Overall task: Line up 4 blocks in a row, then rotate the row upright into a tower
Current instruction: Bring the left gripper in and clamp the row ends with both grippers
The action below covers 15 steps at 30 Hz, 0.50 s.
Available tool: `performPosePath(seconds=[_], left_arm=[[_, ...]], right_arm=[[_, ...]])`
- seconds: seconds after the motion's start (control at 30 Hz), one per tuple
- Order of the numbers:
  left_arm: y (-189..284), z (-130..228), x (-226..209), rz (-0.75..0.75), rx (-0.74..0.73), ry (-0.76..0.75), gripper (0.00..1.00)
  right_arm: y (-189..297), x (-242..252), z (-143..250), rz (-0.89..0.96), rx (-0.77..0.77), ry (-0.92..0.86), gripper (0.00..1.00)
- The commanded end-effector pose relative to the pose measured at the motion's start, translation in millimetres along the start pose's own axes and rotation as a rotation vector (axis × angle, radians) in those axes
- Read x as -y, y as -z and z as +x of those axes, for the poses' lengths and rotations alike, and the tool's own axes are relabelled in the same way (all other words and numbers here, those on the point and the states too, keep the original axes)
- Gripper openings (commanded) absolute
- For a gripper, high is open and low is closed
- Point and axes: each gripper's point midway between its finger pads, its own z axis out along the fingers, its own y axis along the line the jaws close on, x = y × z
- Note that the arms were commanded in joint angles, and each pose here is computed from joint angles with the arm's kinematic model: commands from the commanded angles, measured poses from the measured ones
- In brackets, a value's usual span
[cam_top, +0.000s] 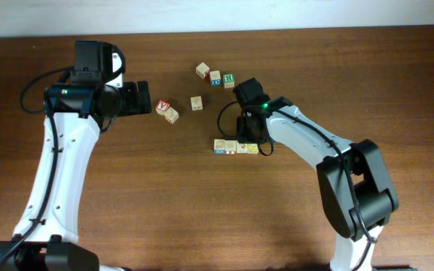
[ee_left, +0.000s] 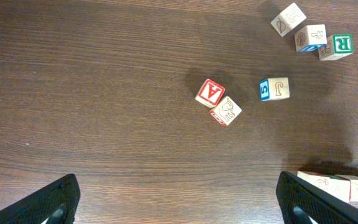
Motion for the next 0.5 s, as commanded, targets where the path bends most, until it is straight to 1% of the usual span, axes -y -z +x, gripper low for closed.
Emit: performPosePath(seconds=[0.0,0.03,0.07,0.1,0.17,0.23,0.3,0.37,0.4,0.47], left_arm=[[3.5,-2.9,-2.2,-0.010,0.012,0.010,0.99],[3.5,-2.9,-2.2,-0.010,0.012,0.010,0.99],[3.5,-2.9,-2.2,-0.010,0.012,0.010,0.99],[3.5,-2.9,-2.2,-0.010,0.012,0.010,0.99],[3.5,-2.9,-2.2,-0.010,0.012,0.010,0.99],[3.5,-2.9,-2.2,-0.010,0.012,0.010,0.99],[3.5,-2.9,-2.2,-0.010,0.012,0.010,0.99],[3.5,-2.9,-2.2,-0.010,0.012,0.010,0.99],[3.5,-2.9,-2.2,-0.010,0.012,0.010,0.99],[3.5,-2.9,-2.1,-0.010,0.012,0.010,0.99]], right_arm=[[7.3,-6.3,-21.6,-0.033,0.061,-0.020,0.04],[34.5,-8.6,-41.9,-0.061,0.120,-0.037,0.04],[55.5,-4.7,-42.4,-0.074,0.122,-0.057,0.04],[63.7,16.2,-21.5,-0.026,0.033,-0.168,0.04],[44.5,30.9,3.7,0.027,-0.059,-0.232,0.04],[19.5,35.2,20.9,0.025,-0.072,-0.231,0.04],[6.3,39.7,34.0,0.029,-0.086,-0.230,0.04],[-1.7,32.8,35.2,-0.006,-0.098,-0.217,0.04],[-5.3,24.1,32.8,-0.054,-0.098,-0.169,0.04],[-5.9,20.1,25.9,-0.076,-0.072,-0.141,0.04]])
